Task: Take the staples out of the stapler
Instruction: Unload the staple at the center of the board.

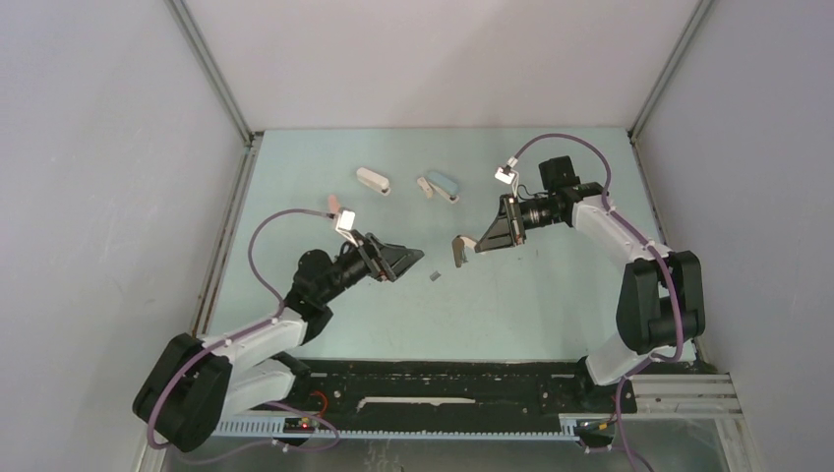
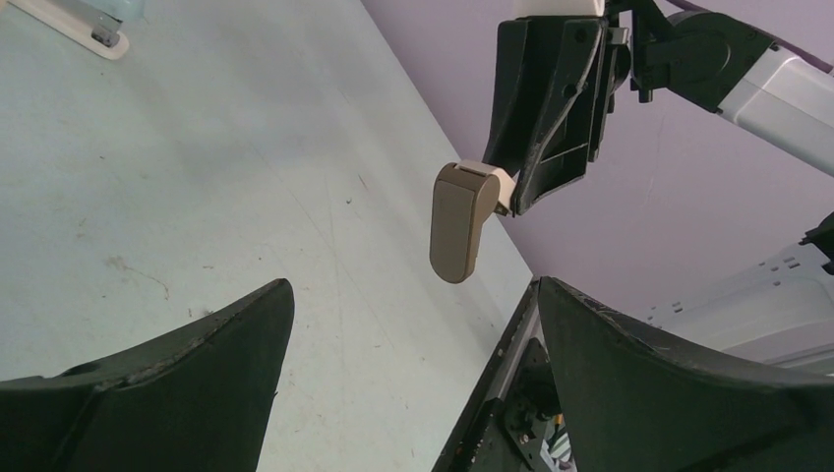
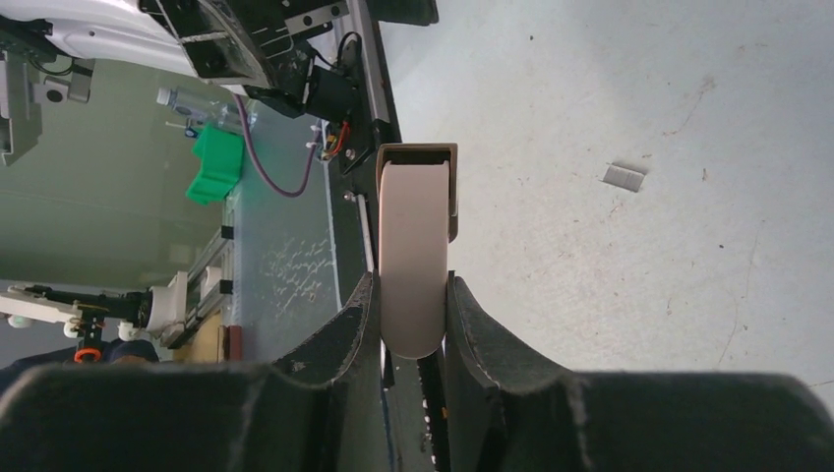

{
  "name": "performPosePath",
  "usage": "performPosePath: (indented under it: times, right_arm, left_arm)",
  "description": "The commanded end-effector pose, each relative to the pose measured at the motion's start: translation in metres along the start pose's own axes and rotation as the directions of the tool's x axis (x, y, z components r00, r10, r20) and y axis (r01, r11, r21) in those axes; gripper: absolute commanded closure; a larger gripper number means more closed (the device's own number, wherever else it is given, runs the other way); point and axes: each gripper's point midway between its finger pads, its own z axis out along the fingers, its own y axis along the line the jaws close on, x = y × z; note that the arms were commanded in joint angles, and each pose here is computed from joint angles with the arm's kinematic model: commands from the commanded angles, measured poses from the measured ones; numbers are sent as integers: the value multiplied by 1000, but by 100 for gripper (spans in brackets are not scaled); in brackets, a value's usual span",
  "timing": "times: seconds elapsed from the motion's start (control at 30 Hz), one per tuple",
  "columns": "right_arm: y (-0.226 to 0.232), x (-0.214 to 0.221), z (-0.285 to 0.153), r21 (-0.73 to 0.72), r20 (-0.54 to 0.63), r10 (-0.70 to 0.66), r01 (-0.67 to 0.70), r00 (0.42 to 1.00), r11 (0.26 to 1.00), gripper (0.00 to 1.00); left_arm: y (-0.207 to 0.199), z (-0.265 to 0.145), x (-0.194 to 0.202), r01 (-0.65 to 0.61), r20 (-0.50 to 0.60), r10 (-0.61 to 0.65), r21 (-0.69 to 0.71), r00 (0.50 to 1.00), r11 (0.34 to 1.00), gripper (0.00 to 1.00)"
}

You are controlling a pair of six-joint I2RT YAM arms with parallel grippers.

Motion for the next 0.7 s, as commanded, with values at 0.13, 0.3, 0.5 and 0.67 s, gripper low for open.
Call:
performPosePath:
  times: [0.13, 0.3, 0.5, 0.67]
  right_arm:
    - [12, -2, 3, -69, 7, -2, 2, 1000, 998, 100]
    - [15, -2, 3, -83, 11, -2, 3, 1000, 997, 100]
    - [16, -3, 4, -93, 11, -1, 2, 1000, 996, 100]
    - [17, -2, 5, -100, 8, 2, -1, 1000, 995, 100]
  left_arm:
    - [-15, 16, -2, 0, 10, -1, 57, 1000, 998, 0]
    - [-20, 28, 1, 12, -7, -12, 81, 1000, 997, 0]
    - [-39, 42, 10, 34, -34, -28, 174, 999, 984, 0]
    - [-53, 47, 15, 53, -52, -40, 256, 998, 965, 6]
